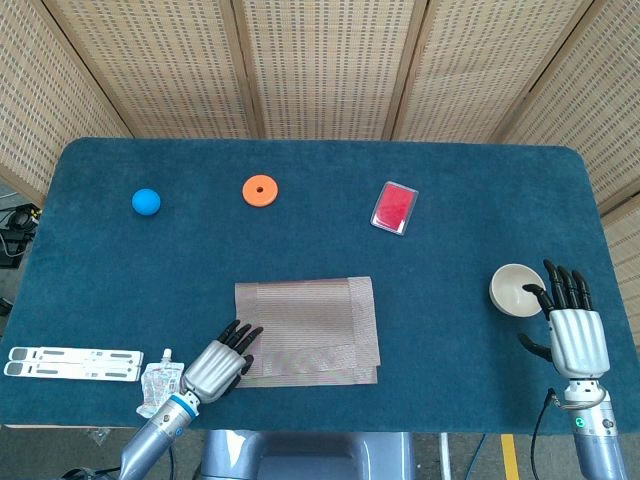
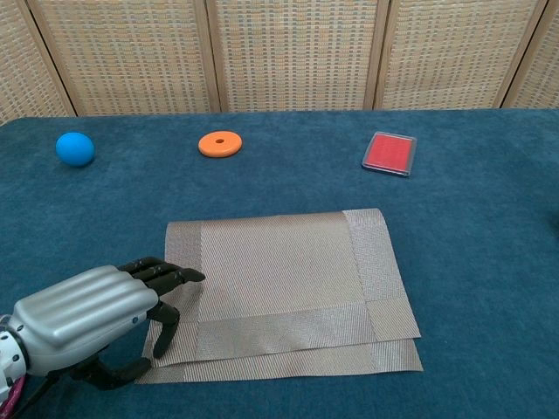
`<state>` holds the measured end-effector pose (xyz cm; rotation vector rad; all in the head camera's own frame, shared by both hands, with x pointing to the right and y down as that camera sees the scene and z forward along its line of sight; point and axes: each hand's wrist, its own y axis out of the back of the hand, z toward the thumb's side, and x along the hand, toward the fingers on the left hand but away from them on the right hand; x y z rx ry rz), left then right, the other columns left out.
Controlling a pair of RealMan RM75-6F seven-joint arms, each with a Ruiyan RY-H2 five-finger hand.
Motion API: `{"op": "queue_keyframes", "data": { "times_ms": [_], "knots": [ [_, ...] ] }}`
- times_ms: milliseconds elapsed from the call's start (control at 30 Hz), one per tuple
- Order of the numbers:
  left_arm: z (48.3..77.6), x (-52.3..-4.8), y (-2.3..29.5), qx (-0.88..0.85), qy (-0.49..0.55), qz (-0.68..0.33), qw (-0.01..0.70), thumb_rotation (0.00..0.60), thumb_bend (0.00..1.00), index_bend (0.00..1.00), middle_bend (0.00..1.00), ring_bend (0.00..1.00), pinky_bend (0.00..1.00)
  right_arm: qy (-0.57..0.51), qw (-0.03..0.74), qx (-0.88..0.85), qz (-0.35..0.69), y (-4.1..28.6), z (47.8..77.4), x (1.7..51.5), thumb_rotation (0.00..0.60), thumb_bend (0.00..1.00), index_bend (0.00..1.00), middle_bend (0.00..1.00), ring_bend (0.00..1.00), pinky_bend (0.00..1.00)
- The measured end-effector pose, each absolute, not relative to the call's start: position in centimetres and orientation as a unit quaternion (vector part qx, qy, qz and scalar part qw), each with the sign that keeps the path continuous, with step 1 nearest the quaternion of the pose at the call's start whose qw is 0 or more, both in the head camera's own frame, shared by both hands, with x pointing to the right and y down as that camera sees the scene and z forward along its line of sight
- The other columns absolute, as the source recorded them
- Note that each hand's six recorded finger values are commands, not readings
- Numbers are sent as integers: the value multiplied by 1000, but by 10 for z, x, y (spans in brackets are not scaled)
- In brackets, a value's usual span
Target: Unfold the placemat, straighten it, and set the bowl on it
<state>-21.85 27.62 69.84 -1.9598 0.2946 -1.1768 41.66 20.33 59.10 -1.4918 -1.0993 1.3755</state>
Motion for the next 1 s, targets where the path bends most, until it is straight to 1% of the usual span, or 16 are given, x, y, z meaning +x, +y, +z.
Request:
{"op": "queue_keyframes", "data": {
  "times_ms": [367,700,1000],
  "knots": [
    [698,-220,275,-776,120,-466,407,600,508,562,0,0,0,-436,406,-593,542,203,590,416,600,258,328,0,0,0],
    [693,-222,269,-775,130,-464,408,600,511,562,0,0,0,-437,408,-593,540,203,589,415,600,258,334,0,0,0],
    [682,-223,247,-770,157,-461,412,600,510,563,0,0,0,-442,410,-591,535,203,585,416,600,258,335,0,0,0]
  ]
}}
